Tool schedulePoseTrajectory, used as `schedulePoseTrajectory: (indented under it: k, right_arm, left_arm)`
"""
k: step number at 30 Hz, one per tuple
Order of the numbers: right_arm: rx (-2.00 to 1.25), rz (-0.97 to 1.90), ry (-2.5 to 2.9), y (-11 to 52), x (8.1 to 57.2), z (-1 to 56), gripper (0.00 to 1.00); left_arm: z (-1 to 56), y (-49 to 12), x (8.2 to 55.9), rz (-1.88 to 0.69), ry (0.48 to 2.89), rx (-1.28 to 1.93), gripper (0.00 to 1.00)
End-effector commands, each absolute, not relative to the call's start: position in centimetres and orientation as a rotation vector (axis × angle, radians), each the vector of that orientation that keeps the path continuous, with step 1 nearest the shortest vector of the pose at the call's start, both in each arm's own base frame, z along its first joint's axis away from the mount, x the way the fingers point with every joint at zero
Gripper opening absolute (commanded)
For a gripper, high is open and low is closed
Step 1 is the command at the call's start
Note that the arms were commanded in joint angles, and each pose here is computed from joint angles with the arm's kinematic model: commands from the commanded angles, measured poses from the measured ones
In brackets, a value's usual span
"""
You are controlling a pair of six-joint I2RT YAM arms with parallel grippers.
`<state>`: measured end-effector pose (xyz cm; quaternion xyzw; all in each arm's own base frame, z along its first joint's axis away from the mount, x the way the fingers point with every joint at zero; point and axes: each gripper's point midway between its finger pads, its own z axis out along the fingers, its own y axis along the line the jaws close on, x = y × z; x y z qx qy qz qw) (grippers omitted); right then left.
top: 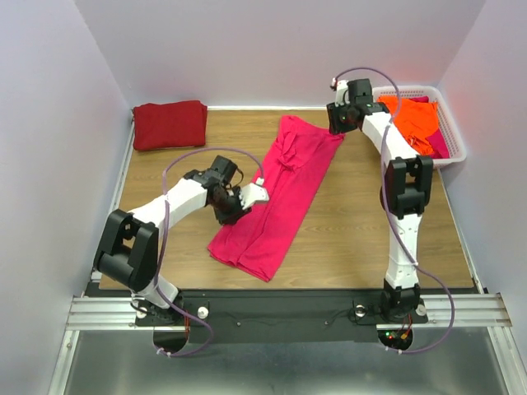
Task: Fold and stack the t-shirts
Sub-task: Fold the tshirt
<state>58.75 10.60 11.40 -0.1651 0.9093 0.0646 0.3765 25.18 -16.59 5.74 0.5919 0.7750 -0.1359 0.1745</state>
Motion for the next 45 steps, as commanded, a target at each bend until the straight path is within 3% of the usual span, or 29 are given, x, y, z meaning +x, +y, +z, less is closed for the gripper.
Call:
schedulePoseTrajectory:
  k: [1, 7, 12, 15, 21, 27, 33, 35, 40, 45]
  right_arm:
    - [-0.400, 0.363, 2.233, 13.3, 56.8, 16.2, 0.44]
    - [-0.383, 0.507, 2.369, 16.0, 53.9, 11.0, 0.31]
    - [-0.349, 0.473, 2.448, 16.2, 54.0, 7.0, 0.24]
    - [-0.365, 0.362, 2.478, 15.7, 54.6, 4.8, 0.17]
    - [-0.398, 0.306, 2.512, 16.3, 55.8, 0.9, 0.15]
    - [-0.400, 0.307, 2.420, 18.3, 60.7, -0.4, 0.16]
    - [-0.437, 0.276, 2.260, 20.2, 64.2, 2.2, 0.21]
    - [-0.430, 0.275, 2.241, 20.2, 64.3, 3.5, 0.28]
    - [-0.483, 0.298, 2.137, 20.3, 63.0, 11.9, 0.42]
    - [-0.507, 0.410, 2.068, 21.2, 59.8, 18.4, 0.50]
  left_arm:
    - [9.3, -19.1, 28.8, -0.364, 2.072, 1.619, 0.37]
    - [7.5, -21.1, 33.7, -0.285, 2.052, 1.611, 0.35]
    - [4.6, -20.8, 34.3, -0.207, 2.069, 1.665, 0.34]
    - [1.9, -19.6, 32.2, -0.168, 2.102, 1.744, 0.32]
    - [0.4, -20.3, 28.3, -0.268, 2.161, 1.770, 0.31]
    - [0.9, -22.9, 26.0, -0.442, 2.179, 1.757, 0.31]
    - [2.0, -25.2, 26.0, -0.547, 2.191, 1.692, 0.32]
    - [2.5, -25.4, 26.4, -0.543, 2.202, 1.650, 0.33]
    - [6.6, -25.5, 27.8, -0.607, 2.150, 1.535, 0.35]
    - [11.4, -26.5, 29.5, -0.655, 2.050, 1.406, 0.36]
